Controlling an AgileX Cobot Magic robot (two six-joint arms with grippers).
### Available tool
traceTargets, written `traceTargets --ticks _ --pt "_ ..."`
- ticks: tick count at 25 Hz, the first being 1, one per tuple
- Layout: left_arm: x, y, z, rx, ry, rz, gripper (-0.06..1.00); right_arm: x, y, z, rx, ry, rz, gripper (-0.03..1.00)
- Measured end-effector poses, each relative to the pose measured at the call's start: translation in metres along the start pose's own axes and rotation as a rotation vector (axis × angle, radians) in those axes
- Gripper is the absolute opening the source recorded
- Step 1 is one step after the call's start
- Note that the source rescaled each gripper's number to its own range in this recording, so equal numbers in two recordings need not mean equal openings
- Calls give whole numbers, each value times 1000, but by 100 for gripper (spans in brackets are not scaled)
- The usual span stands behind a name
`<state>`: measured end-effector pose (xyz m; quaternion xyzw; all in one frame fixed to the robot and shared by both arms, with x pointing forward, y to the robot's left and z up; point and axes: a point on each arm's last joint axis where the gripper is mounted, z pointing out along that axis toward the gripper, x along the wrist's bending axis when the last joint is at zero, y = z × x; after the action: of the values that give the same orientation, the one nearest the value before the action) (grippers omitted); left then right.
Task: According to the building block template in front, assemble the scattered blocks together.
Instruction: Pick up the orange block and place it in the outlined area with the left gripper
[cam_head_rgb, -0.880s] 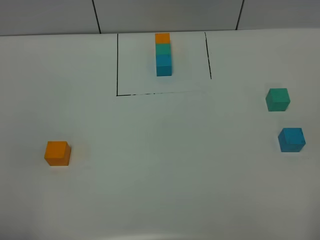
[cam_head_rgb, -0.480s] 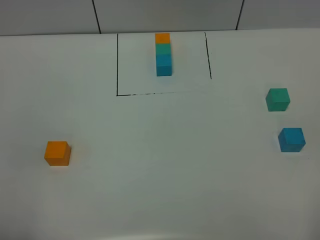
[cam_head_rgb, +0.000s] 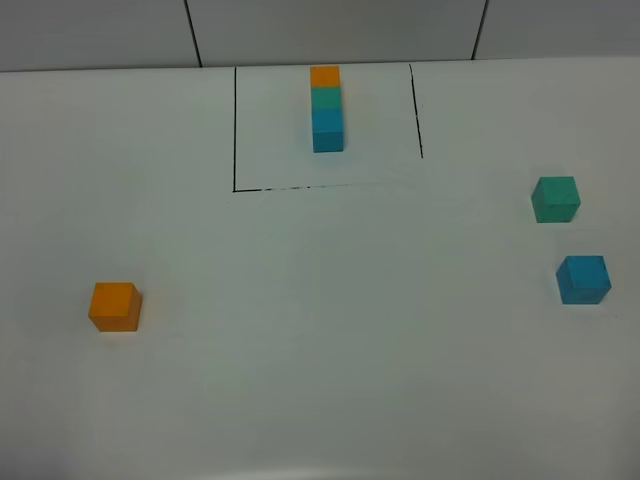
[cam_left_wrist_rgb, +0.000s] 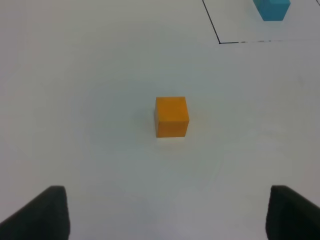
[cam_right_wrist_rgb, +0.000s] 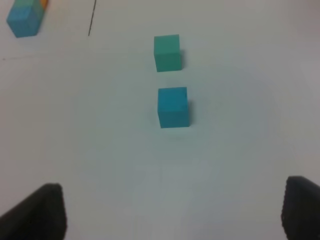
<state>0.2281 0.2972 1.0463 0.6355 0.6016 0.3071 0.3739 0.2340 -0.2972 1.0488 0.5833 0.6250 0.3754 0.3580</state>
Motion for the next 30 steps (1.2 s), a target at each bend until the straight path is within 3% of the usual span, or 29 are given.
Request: traceTargets --ticks 30 --pt "0 1 0 -8 0 0 77 0 0 0 0 0 0 75"
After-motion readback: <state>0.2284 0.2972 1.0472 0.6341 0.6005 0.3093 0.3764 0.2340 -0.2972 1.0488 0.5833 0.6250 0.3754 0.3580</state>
